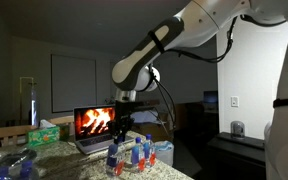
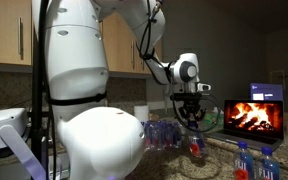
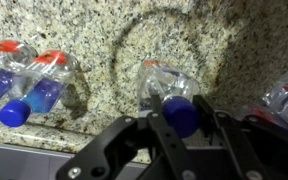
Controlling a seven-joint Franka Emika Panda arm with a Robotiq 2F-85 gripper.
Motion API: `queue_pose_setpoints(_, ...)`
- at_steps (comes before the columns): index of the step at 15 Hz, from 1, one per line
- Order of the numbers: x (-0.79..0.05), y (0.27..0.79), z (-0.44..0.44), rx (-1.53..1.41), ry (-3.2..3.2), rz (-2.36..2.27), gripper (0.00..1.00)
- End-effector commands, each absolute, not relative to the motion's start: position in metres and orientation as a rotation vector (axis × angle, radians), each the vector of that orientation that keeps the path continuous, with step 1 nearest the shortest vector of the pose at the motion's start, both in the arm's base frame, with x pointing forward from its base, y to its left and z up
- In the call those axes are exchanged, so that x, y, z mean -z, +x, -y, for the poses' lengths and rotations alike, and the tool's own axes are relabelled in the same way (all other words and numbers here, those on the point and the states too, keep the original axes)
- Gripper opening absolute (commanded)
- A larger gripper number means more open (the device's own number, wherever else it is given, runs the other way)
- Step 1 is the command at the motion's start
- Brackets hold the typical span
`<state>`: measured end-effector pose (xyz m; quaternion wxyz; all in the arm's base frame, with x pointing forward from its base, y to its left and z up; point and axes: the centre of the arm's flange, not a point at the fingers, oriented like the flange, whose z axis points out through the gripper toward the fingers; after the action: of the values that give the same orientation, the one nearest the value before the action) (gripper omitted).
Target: Move the three bottles to the right
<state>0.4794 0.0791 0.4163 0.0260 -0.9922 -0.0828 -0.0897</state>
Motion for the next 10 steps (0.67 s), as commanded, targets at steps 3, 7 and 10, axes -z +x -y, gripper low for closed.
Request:
queue_pose_setpoints(3, -0.417, 0.491, -0.067, 0.268, -3.057, 0.157, 0.14)
queue_pose_setpoints(7, -0.432, 0.479, -0.066, 0.458, -3.05, 0.025, 0.14)
queue_pose_setpoints(10, -0.425, 0.49, -0.066, 0.4, -3.046, 0.073, 0.36)
